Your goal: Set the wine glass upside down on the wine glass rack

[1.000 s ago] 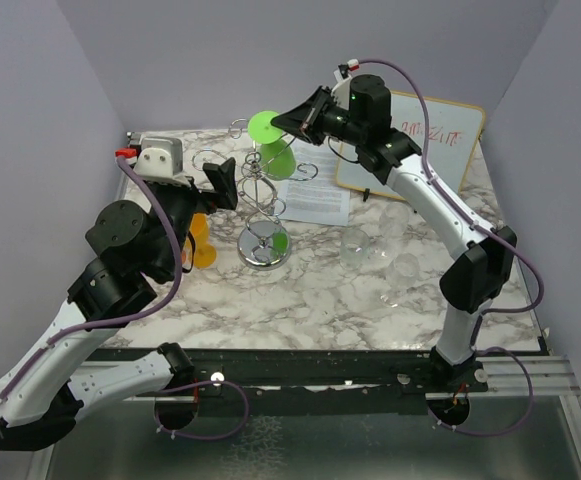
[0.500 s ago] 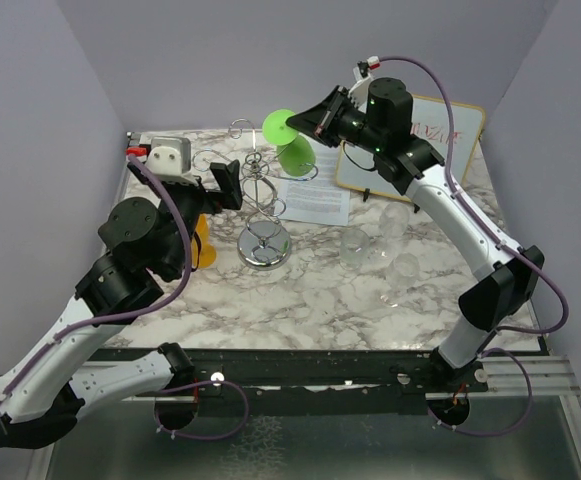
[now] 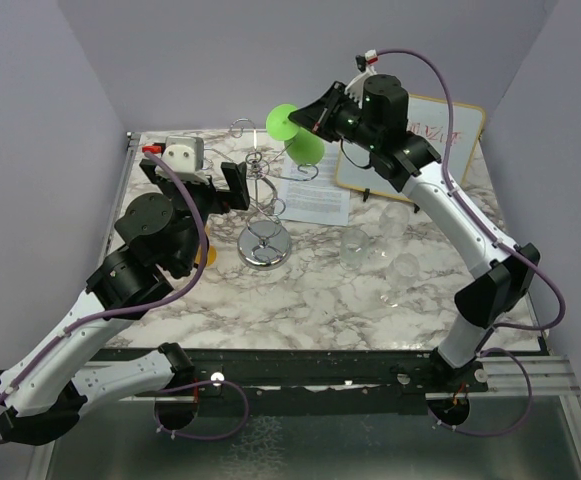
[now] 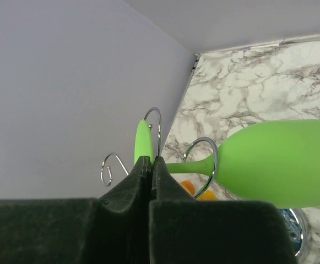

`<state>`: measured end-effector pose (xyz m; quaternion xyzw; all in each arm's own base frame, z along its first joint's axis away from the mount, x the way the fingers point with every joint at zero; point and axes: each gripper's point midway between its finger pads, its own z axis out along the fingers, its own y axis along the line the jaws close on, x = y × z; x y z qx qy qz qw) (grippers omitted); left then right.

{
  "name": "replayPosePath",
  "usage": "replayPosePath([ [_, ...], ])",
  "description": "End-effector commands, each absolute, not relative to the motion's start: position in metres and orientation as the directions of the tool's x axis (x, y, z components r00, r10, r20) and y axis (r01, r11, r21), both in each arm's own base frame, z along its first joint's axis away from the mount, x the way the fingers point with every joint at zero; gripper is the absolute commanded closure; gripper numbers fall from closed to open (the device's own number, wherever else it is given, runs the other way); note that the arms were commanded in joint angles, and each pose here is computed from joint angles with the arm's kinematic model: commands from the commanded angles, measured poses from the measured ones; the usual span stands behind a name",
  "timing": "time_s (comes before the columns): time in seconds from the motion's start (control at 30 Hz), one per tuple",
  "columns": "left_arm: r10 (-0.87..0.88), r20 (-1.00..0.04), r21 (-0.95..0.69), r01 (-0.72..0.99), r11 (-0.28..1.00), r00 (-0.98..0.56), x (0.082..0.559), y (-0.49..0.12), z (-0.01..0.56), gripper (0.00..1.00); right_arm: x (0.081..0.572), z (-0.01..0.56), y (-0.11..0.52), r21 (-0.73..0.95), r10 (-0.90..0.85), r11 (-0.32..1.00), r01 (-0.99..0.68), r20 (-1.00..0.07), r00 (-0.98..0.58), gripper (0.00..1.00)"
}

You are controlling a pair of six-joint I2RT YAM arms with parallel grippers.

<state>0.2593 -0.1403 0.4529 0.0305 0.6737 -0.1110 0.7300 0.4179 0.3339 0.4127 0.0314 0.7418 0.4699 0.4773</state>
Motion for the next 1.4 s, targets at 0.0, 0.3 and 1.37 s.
replayPosePath([
  [0.0, -0.13, -0.989, -0.116, 0.19, 0.975, 0.064, 0.26, -0.138, 0.452, 0.01, 0.432, 0.425, 0.337, 0.694, 0.49, 0.574, -0.435, -0.717, -0.496, 0.99],
  [0.3, -0.129, -0.99, -0.115, 0.21, 0.971, 0.057, 0.259, -0.142, 0.448, 0.01, 0.435, 0.414, 0.354, 0.708, 0.444, 0.546, -0.448, -0.698, -0.561, 0.99],
  [1.37, -0.188, -0.981, -0.171, 0.262, 0.95, 0.041, 0.246, -0.14, 0.443, 0.01, 0.409, 0.429, 0.322, 0.626, 0.386, 0.641, -0.444, -0.763, -0.518, 0.48],
])
